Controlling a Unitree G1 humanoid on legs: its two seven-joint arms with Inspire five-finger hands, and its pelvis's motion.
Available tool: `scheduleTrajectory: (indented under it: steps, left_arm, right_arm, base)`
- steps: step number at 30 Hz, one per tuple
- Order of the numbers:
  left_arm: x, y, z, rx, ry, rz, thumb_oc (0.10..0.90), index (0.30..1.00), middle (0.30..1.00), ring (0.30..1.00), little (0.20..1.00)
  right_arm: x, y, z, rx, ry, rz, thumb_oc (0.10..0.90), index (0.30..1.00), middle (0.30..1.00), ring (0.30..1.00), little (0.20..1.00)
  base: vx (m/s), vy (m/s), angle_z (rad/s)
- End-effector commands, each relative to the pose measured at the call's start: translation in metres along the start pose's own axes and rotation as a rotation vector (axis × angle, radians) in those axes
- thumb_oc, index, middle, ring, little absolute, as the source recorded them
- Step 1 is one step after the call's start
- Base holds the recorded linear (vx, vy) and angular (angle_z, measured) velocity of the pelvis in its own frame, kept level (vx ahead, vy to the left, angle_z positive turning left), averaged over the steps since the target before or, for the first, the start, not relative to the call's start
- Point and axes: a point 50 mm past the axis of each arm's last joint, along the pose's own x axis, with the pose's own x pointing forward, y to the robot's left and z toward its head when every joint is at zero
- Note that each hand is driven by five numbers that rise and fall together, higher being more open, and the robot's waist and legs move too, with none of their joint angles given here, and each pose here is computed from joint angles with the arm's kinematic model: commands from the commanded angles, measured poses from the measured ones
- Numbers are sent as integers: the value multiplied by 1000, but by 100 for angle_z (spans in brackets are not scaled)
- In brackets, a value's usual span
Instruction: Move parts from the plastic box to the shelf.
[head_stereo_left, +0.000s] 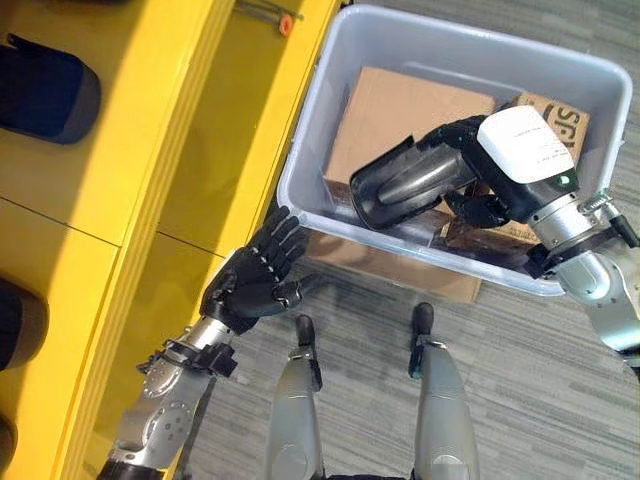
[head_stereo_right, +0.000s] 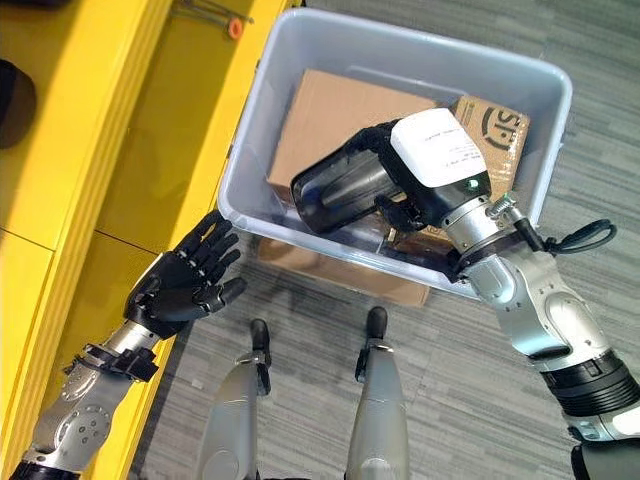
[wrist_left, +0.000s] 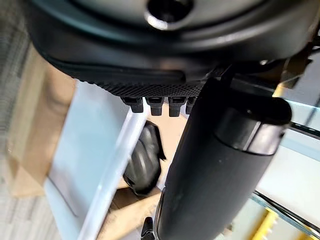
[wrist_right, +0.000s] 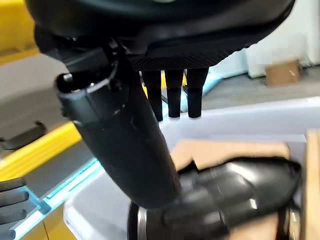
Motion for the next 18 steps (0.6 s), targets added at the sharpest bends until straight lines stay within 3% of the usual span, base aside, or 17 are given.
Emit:
scheduleTrajectory:
  steps: [1, 18]
  left_arm:
    - [7, -25, 25, 52, -140, -114, 900, 1000, 1000, 1000, 1000]
    - [12, -29, 22, 8, -182, -119, 900, 1000, 1000, 1000, 1000]
  right_arm:
    - [20, -40, 24, -27, -116, -182, 900, 1000, 1000, 1000, 1000]
    - [30, -43, 41, -159, -179, -206, 900, 1000, 1000, 1000, 1000]
  base:
    - [0, 59, -1]
    - [-23, 38, -2]
